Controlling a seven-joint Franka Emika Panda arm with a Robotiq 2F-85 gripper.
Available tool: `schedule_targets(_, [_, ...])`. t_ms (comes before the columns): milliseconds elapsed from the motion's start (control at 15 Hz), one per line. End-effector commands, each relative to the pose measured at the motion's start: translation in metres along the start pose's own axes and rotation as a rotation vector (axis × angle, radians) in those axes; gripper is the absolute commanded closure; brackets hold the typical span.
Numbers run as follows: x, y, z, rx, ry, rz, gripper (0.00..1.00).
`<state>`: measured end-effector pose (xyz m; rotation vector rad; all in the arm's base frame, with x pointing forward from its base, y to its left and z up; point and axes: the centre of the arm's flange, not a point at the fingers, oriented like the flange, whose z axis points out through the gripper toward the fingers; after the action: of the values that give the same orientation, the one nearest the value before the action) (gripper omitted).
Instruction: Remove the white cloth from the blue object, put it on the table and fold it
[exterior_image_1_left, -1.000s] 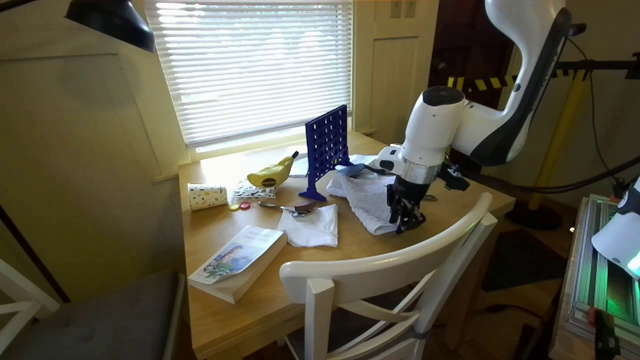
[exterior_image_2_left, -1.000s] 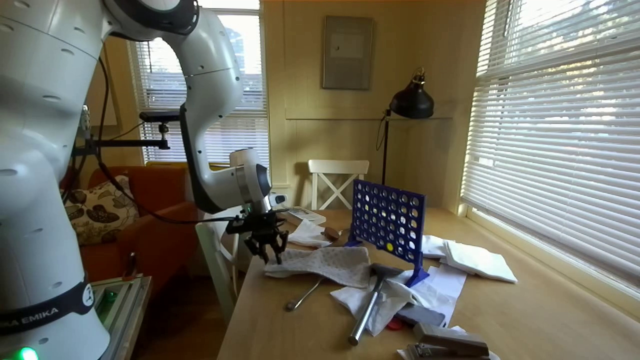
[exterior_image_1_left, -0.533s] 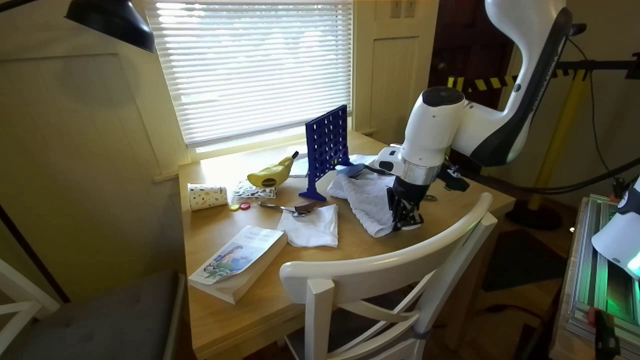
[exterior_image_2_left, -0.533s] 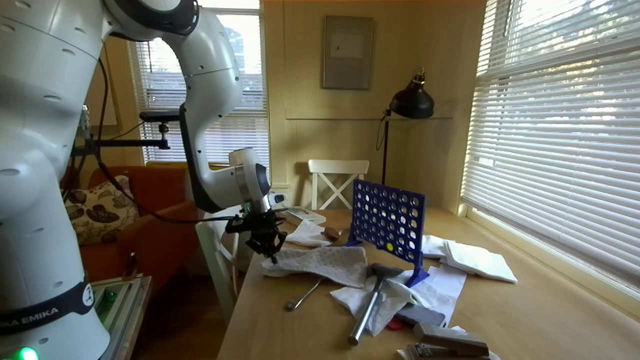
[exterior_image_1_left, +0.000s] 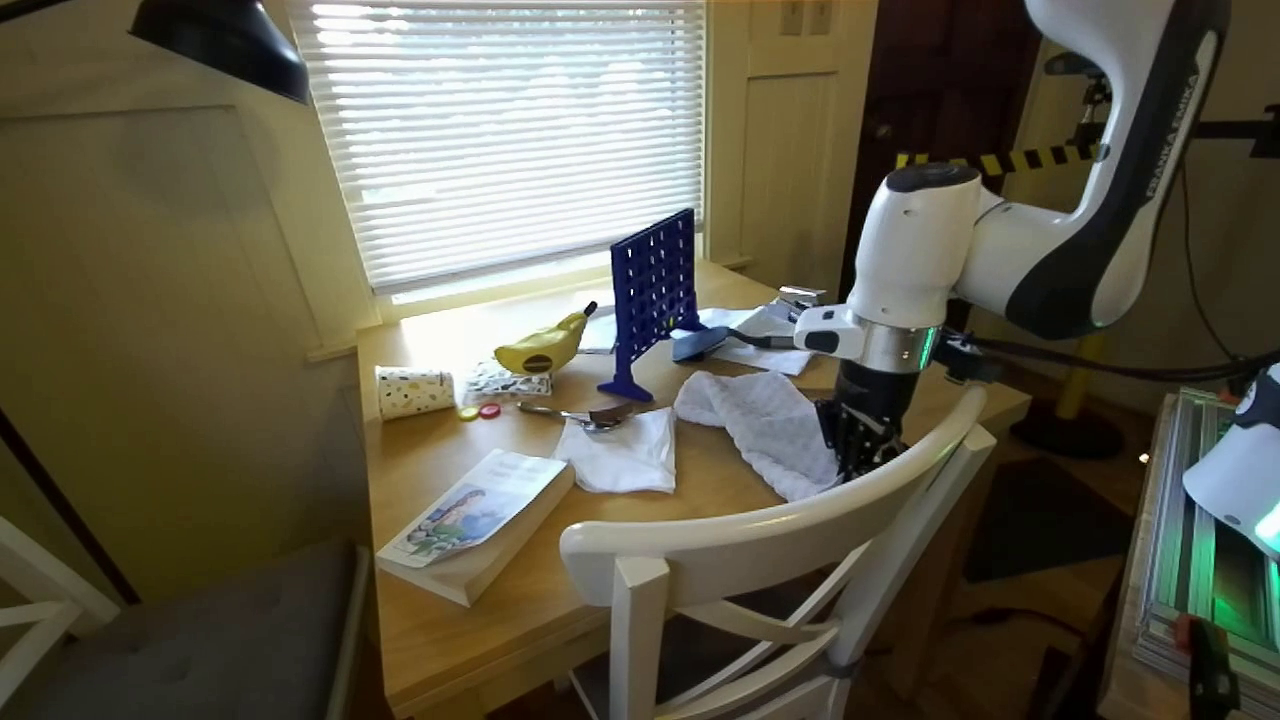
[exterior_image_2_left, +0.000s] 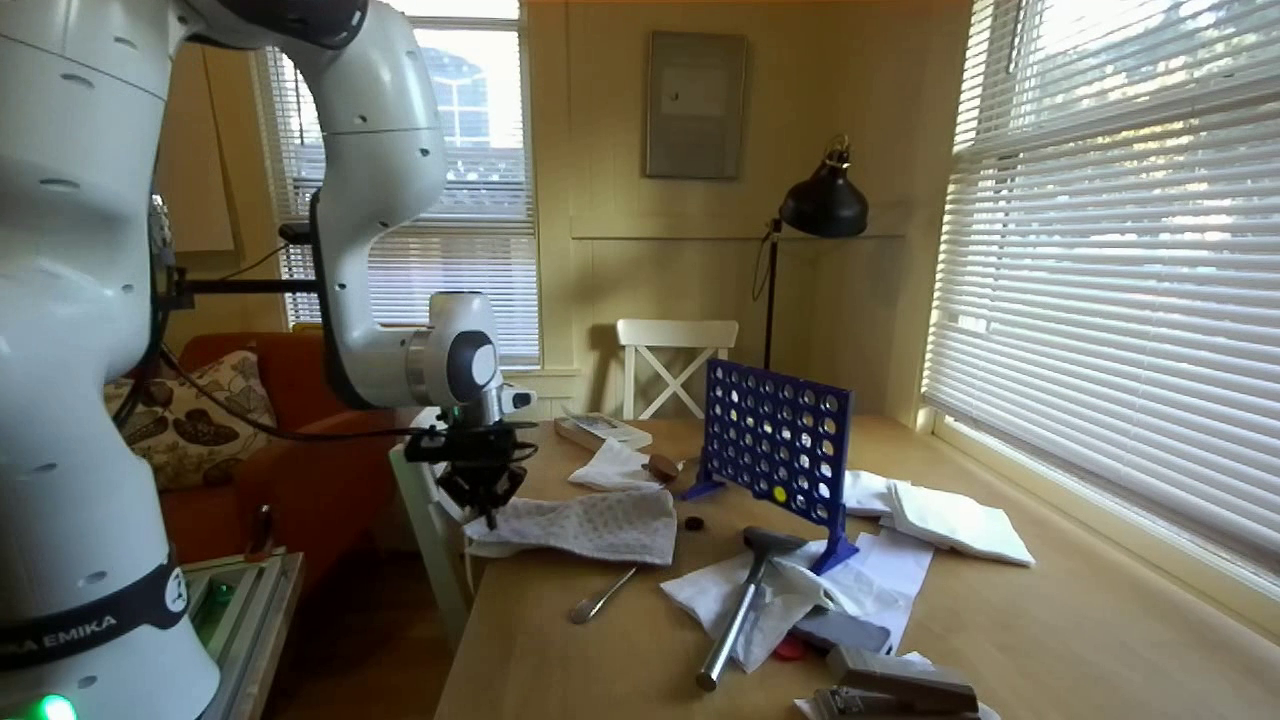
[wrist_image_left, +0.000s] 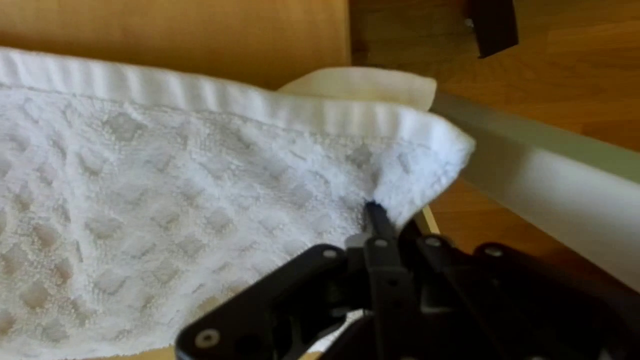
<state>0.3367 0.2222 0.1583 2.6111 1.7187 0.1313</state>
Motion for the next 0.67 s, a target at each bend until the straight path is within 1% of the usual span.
schedule_targets(0, [-0.020, 0.005, -0.065, 0.035, 0.026, -0.072, 0.99])
schedule_targets(67, [-0.020, 0.012, -0.069, 0.025, 0.048, -0.106, 0.99])
schedule_targets(200, [-0.019, 0.025, -0.086, -0.016, 0.071, -0.124, 0.99])
schedule_targets(400, [-0.009, 0.056, -0.096, -0.055, 0.106, -0.133, 0.99])
schedule_targets(600, [0.004, 0.090, -0.104, -0.096, 0.140, -0.108, 0.99])
